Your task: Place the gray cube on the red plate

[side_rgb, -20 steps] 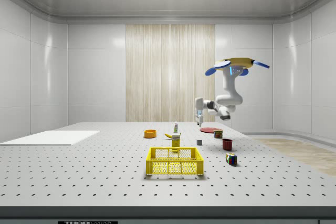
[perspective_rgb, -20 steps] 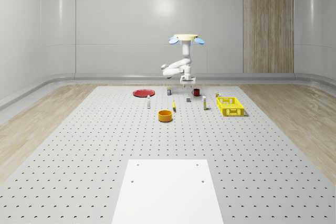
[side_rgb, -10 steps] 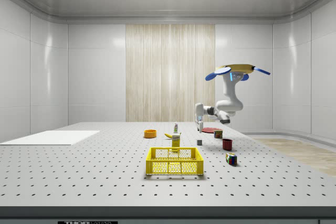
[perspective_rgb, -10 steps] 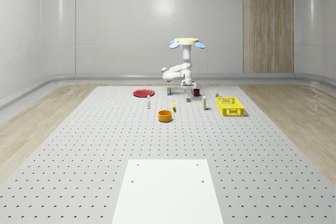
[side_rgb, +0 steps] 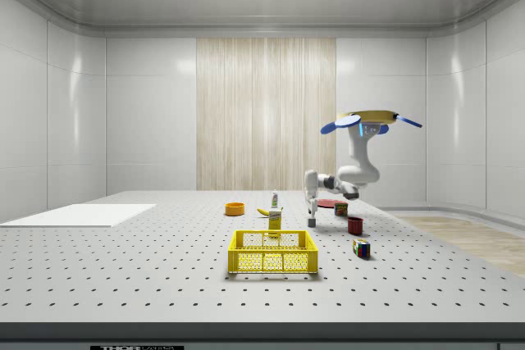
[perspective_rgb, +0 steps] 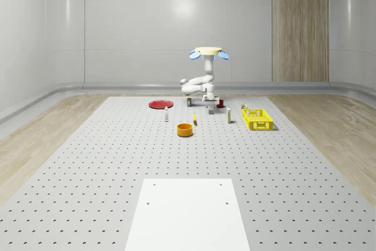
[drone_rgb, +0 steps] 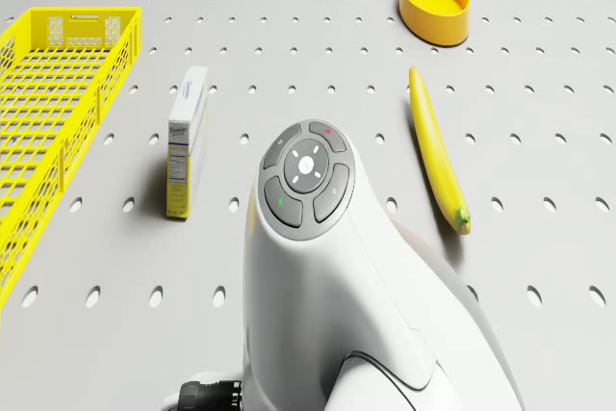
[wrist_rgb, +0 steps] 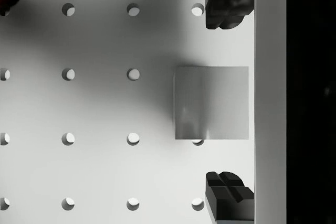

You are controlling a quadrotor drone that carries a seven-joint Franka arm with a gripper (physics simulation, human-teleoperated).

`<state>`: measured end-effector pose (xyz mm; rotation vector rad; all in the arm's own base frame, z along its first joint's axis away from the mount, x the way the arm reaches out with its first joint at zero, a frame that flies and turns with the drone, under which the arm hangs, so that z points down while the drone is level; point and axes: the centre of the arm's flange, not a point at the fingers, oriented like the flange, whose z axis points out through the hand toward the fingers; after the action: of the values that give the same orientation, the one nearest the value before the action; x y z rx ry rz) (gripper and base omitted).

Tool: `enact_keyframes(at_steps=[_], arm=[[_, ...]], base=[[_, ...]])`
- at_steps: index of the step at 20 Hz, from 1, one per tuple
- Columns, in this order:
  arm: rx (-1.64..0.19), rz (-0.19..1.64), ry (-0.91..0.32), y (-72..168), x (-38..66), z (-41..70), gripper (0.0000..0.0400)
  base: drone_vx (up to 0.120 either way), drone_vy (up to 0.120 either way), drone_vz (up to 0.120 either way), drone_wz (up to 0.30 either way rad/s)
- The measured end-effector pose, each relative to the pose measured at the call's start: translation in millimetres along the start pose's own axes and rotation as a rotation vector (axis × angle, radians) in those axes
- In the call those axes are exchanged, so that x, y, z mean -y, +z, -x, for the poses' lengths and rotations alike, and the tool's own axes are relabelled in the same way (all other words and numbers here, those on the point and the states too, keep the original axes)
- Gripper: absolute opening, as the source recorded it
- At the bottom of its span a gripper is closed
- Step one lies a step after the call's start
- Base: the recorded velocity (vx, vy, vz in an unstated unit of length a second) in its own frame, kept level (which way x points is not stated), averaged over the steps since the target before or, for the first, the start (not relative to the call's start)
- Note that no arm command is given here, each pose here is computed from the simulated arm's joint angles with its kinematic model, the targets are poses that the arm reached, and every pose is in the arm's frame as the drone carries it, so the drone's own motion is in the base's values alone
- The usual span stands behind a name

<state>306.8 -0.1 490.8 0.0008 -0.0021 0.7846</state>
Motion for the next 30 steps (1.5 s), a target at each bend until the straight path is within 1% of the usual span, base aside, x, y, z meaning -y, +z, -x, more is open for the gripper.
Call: enact_keyframes(at_steps=[3, 8, 13, 16, 19, 22, 25, 28, 30], arm=[[0.0, 0.0, 0.0, 5.7, 0.0, 0.0, 0.04], [0.0, 0.0, 0.0, 23.2, 0.0, -0.1, 0.04], [0.0, 0.0, 0.0, 35.6, 0.0, -0.1, 0.04], [0.0, 0.0, 0.0, 39.6, 0.0, -0.1, 0.0327], [0.0, 0.0, 0.0, 41.8, -0.1, -0.1, 0.0286], [0.0, 0.0, 0.001, 42.9, -0.1, -0.2, 0.0267], [0.0, 0.0, 0.001, 42.2, -0.1, -0.2, 0.0258], [0.0, 0.0, 0.001, 34.7, -0.1, -0.1, 0.0254], [0.0, 0.0, 0.001, 27.5, -0.1, -0.1, 0.0252]], base=[[0.0, 0.0, 0.0, 0.0], [0.0, 0.0, 0.0, 0.0], [0.0, 0.0, 0.0, 0.0], [0.0, 0.0, 0.0, 0.0], [0.0, 0.0, 0.0, 0.0], [0.0, 0.0, 0.0, 0.0], [0.0, 0.0, 0.0, 0.0], [0.0, 0.0, 0.0, 0.0], [0.0, 0.0, 0.08, 0.0]])
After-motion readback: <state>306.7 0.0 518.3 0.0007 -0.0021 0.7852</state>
